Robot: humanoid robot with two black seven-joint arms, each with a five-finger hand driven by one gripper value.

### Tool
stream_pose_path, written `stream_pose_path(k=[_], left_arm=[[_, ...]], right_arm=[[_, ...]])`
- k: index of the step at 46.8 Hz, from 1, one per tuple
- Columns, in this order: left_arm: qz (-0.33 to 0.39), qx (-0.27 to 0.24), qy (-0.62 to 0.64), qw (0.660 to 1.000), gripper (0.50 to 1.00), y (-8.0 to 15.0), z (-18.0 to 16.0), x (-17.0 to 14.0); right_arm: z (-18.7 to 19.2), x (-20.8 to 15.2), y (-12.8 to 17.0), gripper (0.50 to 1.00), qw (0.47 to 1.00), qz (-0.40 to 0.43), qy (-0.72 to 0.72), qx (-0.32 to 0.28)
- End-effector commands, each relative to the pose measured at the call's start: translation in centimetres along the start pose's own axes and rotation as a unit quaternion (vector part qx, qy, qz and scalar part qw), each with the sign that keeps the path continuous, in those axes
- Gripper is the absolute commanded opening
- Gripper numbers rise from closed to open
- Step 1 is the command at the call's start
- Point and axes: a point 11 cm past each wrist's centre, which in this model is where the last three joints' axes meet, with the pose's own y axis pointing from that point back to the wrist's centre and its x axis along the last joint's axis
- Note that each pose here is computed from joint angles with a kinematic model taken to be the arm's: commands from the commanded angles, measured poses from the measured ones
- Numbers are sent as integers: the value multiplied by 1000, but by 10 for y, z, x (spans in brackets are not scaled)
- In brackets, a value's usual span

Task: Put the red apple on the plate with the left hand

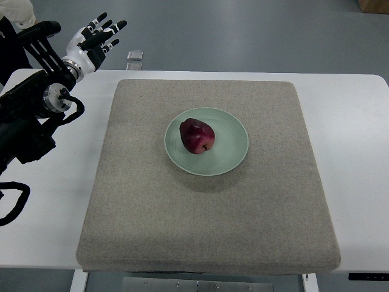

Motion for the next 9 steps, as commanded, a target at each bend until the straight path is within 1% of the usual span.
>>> stream_pose_path(k=[1, 9], left_arm=[[1, 0, 1, 1000, 994, 0, 0, 0], [4, -2, 4, 1000, 994, 0, 1, 0]], right_arm=[[0, -4, 0, 964, 1000, -9, -1, 0], [1, -8, 0, 964, 1000, -16, 1, 3]])
